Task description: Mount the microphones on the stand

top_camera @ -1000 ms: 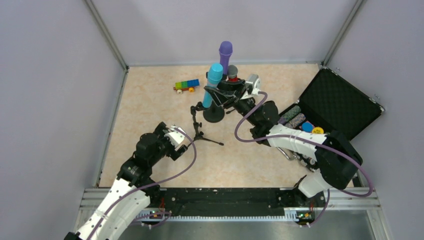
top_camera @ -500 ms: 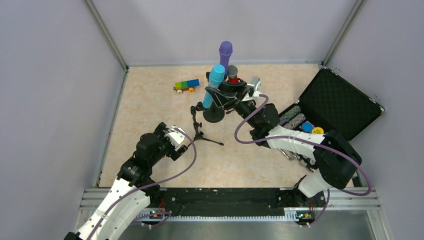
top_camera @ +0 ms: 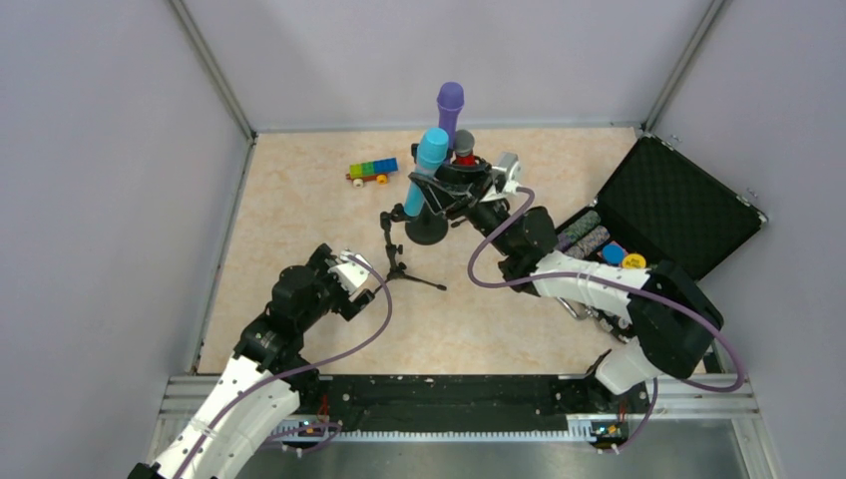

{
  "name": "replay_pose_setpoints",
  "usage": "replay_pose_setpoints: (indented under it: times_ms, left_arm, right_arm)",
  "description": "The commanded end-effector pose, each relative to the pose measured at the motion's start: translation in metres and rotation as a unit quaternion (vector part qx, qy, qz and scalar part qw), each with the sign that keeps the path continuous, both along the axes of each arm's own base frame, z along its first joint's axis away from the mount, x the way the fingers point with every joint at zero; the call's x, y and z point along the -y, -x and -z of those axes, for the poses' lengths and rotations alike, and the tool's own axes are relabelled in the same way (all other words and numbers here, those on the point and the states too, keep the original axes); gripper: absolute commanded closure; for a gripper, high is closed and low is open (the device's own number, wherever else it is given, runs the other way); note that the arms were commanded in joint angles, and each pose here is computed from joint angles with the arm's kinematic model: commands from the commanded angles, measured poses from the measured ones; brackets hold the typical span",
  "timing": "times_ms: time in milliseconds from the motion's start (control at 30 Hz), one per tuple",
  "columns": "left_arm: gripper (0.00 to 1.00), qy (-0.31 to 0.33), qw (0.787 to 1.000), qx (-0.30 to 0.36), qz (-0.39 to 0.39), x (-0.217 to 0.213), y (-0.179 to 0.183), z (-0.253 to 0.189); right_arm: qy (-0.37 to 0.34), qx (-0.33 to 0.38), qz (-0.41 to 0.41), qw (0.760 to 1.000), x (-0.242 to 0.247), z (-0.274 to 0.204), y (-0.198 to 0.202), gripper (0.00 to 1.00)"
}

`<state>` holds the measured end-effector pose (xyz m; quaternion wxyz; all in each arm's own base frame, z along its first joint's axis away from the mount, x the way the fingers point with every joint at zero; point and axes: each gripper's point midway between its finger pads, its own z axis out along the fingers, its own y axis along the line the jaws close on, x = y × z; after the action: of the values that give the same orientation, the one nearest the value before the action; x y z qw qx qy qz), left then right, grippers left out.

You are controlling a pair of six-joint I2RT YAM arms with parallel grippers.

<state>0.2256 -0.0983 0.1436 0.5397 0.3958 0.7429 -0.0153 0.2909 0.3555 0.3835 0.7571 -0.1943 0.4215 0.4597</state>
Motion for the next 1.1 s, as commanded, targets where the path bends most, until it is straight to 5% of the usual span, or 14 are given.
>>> replay_pose_setpoints:
  times_ms: [0,133,333,1067]
  left_arm:
    - [0.01,0.006,1.000,0.015,0.002,0.003,-0.003,-0.007]
    - [0.01,0.006,1.000,0.016,0.002,0.003,-0.003,-0.007]
    - [0.01,0.007,1.000,0.017,0.003,0.003,-0.003,-0.007]
    - [0.01,0.048,0.999,0.006,0.003,0.013,-0.004,-0.018]
  right_arm:
    - [0.139,-0.114,-0.036,0.983,-0.030,0.103,-0.001,0.62]
    - [0.109,-0.087,-0.055,0.989,-0.024,0.077,0.011,0.35]
    - [0.072,-0.046,-0.085,0.993,-0.009,0.046,0.038,0.14]
    - [0.166,-0.147,-0.078,0.972,0.024,0.151,0.061,0.01]
